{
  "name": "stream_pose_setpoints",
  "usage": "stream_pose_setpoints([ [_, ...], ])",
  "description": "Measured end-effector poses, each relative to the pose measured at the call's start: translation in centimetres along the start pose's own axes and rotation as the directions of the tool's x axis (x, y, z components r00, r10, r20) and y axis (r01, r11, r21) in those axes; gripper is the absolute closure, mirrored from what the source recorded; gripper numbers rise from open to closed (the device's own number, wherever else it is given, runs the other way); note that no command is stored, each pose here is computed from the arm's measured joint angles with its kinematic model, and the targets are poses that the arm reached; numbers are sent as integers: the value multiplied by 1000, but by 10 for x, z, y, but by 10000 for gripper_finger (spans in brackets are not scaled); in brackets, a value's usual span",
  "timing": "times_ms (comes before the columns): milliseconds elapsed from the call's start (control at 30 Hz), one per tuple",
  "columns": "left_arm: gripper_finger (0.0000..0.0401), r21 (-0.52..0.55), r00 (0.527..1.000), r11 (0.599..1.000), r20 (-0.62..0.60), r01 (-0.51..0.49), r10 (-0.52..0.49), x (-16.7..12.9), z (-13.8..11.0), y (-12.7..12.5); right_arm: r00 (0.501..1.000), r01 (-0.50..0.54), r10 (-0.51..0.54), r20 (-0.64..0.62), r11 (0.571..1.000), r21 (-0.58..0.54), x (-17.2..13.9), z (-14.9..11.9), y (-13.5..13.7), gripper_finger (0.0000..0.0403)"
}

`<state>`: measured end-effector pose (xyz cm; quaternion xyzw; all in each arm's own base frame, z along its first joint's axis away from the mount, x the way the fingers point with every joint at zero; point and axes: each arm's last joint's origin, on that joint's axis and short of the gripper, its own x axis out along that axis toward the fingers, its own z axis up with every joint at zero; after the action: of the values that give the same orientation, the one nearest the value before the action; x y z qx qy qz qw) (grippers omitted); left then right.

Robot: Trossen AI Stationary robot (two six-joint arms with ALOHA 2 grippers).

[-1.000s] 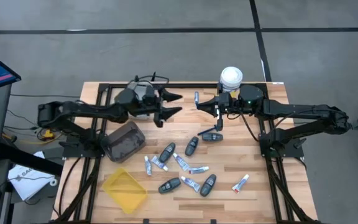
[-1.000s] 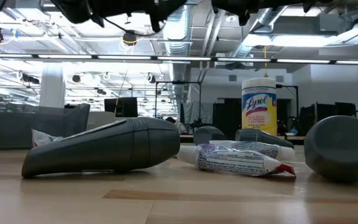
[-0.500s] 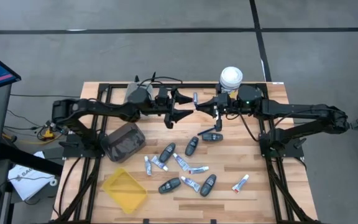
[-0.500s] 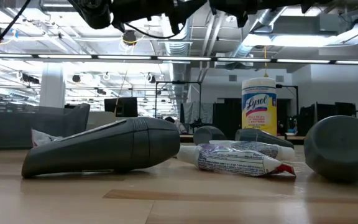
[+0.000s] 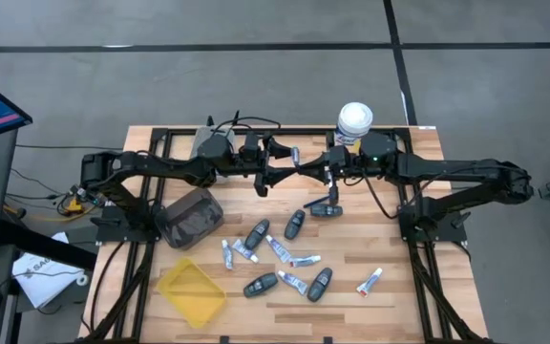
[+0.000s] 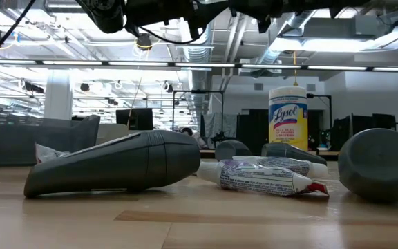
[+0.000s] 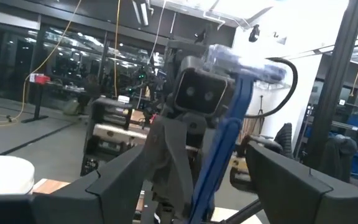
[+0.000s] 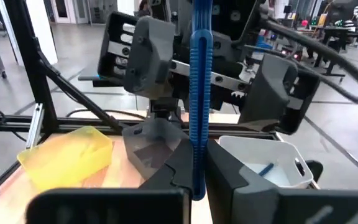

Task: Pick & Place Travel size toiletries
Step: Put the razor into the gray bin

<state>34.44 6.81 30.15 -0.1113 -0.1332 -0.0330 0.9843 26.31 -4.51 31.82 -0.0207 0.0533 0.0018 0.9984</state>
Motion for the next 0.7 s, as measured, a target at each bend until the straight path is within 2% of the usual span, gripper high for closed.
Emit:
stream_pose_setpoints([
  [100, 139, -1, 1000, 1000, -6, -2, 2, 0, -1, 0, 1000, -9, 9, -11, 1000, 3, 1, -2, 0, 391],
  [200, 168, -8, 999, 1000, -34, -11, 11, 0, -3, 1, 1000, -15, 15, 9, 1000, 7, 2, 0, 0, 391],
  [633, 364, 0, 999, 1000, -40, -11, 11, 0, -4, 1, 1000, -20, 20, 4, 999, 30, 2, -1, 0, 391],
  [700, 381, 4, 999, 1000, -40, -12, 12, 0, -4, 1, 1000, -21, 21, 4, 999, 44, 2, -1, 0, 391],
])
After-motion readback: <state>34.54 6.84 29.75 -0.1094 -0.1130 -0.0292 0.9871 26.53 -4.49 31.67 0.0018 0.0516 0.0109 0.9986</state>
